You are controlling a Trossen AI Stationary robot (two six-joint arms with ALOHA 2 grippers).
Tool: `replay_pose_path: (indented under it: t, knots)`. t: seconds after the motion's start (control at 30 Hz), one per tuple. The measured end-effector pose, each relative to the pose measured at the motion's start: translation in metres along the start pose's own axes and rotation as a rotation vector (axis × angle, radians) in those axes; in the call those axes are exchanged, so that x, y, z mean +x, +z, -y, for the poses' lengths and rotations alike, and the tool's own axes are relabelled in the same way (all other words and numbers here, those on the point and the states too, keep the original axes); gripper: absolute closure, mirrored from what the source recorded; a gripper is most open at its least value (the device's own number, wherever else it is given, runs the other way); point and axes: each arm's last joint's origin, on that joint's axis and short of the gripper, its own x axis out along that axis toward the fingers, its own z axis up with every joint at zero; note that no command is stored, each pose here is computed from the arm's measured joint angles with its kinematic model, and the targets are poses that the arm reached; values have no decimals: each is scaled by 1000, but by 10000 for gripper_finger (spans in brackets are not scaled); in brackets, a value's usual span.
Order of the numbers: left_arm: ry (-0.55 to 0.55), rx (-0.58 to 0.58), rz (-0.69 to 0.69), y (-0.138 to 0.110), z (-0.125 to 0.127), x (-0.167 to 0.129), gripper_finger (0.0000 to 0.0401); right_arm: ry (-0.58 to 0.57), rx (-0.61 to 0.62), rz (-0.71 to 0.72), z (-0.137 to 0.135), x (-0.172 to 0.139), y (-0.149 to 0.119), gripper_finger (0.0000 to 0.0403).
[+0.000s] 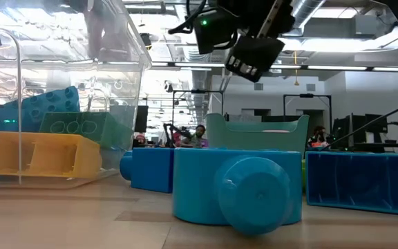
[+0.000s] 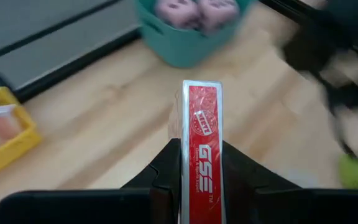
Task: Pick & Place Toys
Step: Put the red playing card into the yellow bin
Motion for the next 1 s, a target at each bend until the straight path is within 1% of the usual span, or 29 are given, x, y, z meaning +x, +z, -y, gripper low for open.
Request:
replay_pose_path:
  t: [0.17,0.27,0.4,0.57,0.67,0.73,0.83,0.93,1.0]
  knots:
    - [151,-111,51,18,-17,20,338,29,53,-12,4,22,0,53]
    - [258,-216,106,29,-31,30,338,30,91,-24,8,31,-3,53]
    - [410,-355,175,41,-58,38,338,43,115,-35,10,37,-7,53]
    - [595,-448,177,51,-94,43,338,73,129,-24,10,38,-9,53]
    - [676,-517,189,56,-111,46,338,88,113,-11,10,38,-8,53]
    - [719,-585,200,59,-121,49,338,90,112,-11,10,38,-8,53]
    - [781,-670,204,55,-134,57,338,92,109,-9,10,38,-8,53]
    - [817,-791,178,42,-144,70,338,99,99,-2,10,37,-8,53]
    - [823,-872,185,33,-148,80,338,99,95,-1,10,37,-8,53]
